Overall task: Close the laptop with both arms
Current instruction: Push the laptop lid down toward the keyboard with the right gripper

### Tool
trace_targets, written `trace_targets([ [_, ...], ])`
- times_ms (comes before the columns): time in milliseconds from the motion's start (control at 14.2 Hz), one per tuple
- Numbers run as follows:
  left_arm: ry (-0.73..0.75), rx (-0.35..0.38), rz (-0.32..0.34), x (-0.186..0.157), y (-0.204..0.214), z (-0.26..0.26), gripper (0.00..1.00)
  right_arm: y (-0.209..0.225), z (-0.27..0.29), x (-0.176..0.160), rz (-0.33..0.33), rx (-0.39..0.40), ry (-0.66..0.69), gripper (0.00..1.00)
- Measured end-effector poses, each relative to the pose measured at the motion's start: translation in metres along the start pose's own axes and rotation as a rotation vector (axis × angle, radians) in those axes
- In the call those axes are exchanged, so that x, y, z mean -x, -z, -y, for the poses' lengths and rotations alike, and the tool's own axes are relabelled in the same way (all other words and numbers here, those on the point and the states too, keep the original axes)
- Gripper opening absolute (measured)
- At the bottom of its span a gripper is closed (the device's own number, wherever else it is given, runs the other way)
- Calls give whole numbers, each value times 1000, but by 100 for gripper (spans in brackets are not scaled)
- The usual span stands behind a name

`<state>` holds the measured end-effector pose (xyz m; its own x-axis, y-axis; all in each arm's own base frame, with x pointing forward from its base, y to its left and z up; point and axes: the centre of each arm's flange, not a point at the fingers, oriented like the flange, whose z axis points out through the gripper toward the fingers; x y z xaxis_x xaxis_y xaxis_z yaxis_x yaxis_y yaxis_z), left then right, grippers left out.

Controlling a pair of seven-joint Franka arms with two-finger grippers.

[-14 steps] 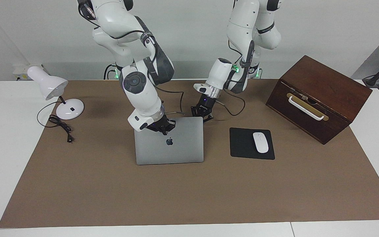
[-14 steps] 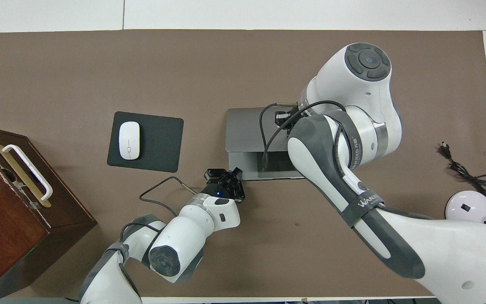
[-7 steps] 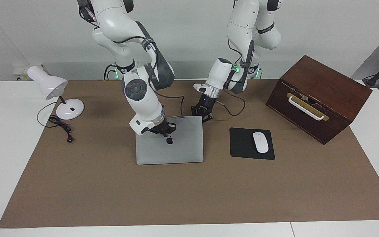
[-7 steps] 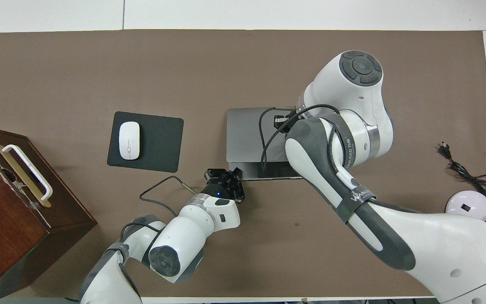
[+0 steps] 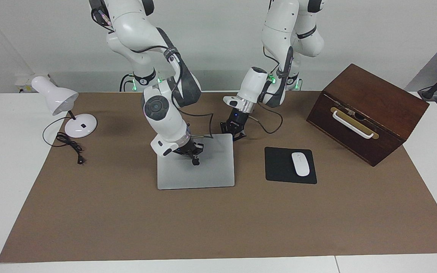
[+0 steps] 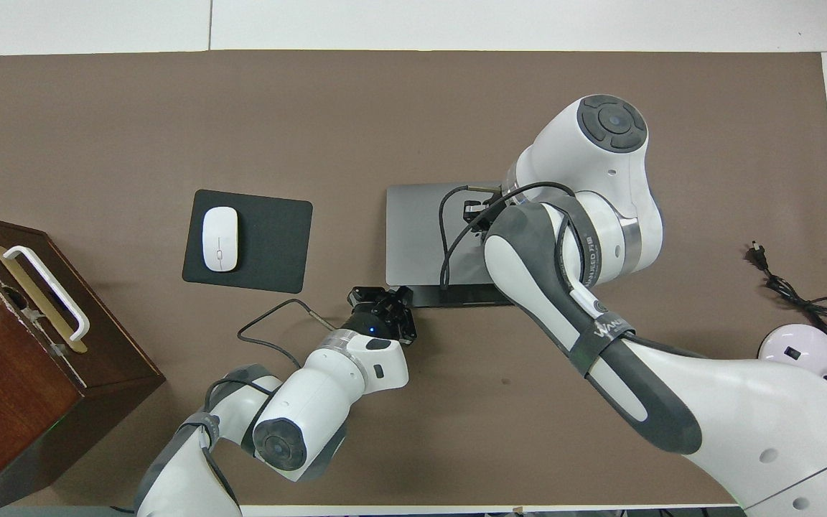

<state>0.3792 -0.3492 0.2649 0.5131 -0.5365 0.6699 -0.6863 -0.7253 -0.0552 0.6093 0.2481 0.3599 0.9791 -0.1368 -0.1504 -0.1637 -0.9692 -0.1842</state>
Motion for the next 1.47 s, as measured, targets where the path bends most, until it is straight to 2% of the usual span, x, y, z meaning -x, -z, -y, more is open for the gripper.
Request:
trace_targets([
  [1474, -44, -1, -2, 1, 0, 0, 1, -17, -5, 0, 7, 0, -10, 1],
])
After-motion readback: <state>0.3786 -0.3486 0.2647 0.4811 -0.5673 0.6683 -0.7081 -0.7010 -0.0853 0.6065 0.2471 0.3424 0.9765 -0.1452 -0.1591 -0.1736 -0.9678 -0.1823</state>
